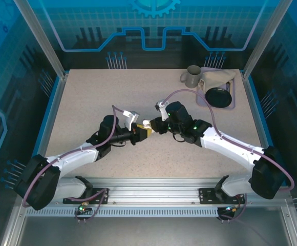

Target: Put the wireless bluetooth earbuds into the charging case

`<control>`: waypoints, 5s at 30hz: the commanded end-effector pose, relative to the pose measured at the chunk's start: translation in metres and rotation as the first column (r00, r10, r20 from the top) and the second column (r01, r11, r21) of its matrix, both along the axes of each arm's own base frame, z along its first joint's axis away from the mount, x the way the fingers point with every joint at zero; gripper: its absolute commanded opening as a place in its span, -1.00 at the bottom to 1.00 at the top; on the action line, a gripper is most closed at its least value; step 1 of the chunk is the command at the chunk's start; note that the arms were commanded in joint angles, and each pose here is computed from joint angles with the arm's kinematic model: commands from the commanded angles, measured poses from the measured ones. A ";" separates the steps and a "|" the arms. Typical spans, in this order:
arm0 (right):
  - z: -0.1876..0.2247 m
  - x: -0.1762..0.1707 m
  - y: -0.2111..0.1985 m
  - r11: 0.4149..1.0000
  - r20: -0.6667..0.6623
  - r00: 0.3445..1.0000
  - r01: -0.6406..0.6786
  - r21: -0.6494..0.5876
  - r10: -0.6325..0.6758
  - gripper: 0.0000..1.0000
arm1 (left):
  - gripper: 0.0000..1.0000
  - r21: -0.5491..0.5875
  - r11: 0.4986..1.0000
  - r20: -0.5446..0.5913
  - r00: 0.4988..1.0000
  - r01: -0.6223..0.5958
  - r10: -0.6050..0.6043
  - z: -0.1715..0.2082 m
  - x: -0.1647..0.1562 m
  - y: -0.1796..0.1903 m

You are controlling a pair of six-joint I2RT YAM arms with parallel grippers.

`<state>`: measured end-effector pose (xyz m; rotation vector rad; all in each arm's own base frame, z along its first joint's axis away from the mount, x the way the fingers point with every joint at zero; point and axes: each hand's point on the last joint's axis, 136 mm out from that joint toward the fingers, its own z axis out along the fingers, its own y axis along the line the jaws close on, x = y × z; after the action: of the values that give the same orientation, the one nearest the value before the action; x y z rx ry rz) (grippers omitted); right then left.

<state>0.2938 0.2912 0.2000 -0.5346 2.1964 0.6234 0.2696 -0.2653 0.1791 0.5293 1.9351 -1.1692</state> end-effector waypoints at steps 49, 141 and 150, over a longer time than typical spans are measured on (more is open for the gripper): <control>0.029 -0.016 0.016 0.995 0.057 0.995 -0.089 0.042 0.087 -0.35 | -1.00 -0.116 0.993 0.115 0.993 0.025 -0.011 0.057 0.002 -0.008; -0.099 0.033 0.008 0.980 -0.365 0.925 0.030 -0.196 -0.102 -0.01 | -1.00 0.002 1.000 0.372 0.928 0.018 -0.018 0.080 -0.060 0.038; -0.123 0.035 0.024 0.966 -0.394 0.912 0.006 -0.259 -0.111 -0.02 | -1.00 0.002 1.000 0.379 0.925 0.018 -0.018 0.081 -0.060 0.039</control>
<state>0.3298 0.3117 0.0797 -0.4985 2.6790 0.4802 0.2115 -0.2288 0.2607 0.7023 1.6145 -1.0081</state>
